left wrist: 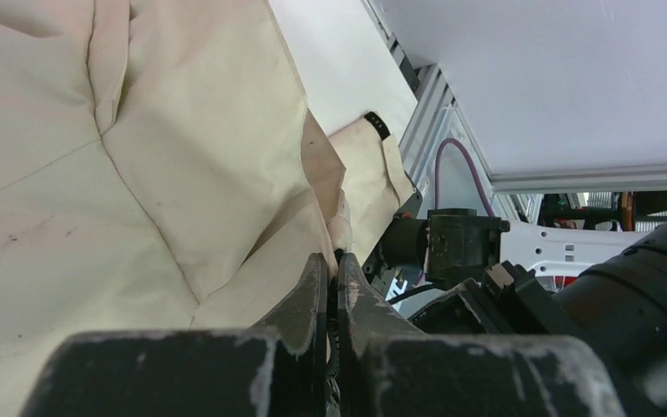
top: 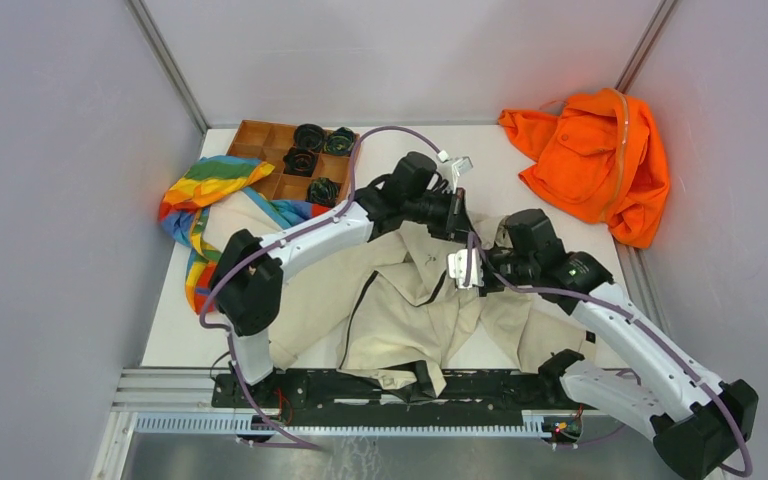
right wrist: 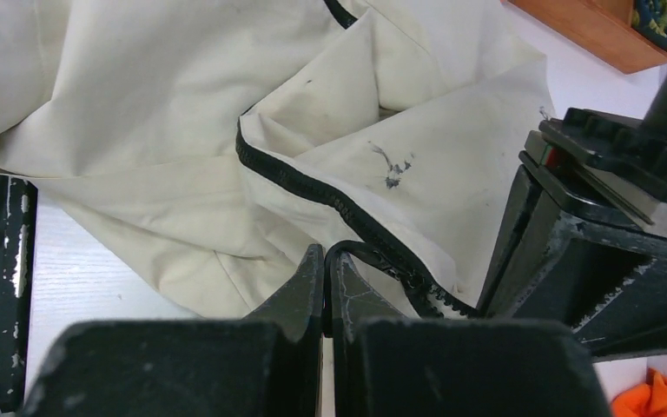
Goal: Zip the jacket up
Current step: Adjust the zipper on the jacket.
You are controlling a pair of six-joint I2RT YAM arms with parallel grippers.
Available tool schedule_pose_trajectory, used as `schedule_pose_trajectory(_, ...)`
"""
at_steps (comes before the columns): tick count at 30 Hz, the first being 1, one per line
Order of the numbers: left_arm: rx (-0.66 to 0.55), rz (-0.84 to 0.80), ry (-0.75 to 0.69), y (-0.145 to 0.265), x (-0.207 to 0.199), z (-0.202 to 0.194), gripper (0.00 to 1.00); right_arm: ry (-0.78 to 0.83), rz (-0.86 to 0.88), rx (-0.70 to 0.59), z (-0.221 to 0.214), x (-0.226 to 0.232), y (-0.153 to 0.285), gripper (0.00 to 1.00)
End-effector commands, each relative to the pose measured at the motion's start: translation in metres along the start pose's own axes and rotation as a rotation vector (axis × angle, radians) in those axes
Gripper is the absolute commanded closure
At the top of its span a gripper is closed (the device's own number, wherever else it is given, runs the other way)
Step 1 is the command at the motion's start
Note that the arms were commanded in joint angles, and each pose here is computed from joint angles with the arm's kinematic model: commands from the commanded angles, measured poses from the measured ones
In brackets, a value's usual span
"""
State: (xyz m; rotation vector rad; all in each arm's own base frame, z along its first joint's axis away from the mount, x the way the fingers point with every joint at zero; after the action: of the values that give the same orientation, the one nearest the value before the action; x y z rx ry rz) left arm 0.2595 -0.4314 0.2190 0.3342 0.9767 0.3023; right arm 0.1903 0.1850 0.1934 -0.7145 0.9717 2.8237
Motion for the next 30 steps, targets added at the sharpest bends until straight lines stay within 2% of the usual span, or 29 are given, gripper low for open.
schedule_pose_trajectory(1,-0.359,0.012,-0.180,0.015,-0.020,0.086,0.98,-0.015,0.263,-0.237,0.045,0.056,-0.012,1.00)
schedule_pose_trajectory(8,-0.468,0.008,-0.230,0.035,-0.025,0.092,0.98,-0.071,0.186,-0.229,0.042,0.039,-0.007,1.00)
schedule_pose_trajectory(11,-0.534,0.022,-0.224,0.049,-0.024,0.100,0.98,-0.097,0.243,-0.290,0.044,0.059,-0.006,1.00)
schedule_pose_trajectory(15,-0.599,0.036,-0.224,0.060,-0.029,0.112,0.98,-0.122,0.272,-0.288,0.035,0.075,-0.011,1.00)
schedule_pose_trajectory(25,-0.660,0.011,-0.204,0.067,-0.035,0.120,0.98,-0.131,0.335,-0.302,0.029,0.098,-0.017,1.00)
schedule_pose_trajectory(30,-0.729,-0.072,-0.202,0.082,-0.047,0.126,0.98,-0.131,0.334,-0.294,0.026,0.101,-0.016,1.00)
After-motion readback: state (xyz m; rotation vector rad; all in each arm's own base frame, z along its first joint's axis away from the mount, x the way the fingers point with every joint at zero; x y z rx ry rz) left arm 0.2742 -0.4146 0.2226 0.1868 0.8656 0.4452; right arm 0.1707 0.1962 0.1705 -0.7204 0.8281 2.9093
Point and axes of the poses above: each gripper's point midway between its finger pads, its own y axis back along the fingers, its own x axis along the line the jaws close on, z = x × y, the point moved 2 cm from there along y, back along the fingers, and after that the axes turned 4 degrees about y, right-handed, at the moved point
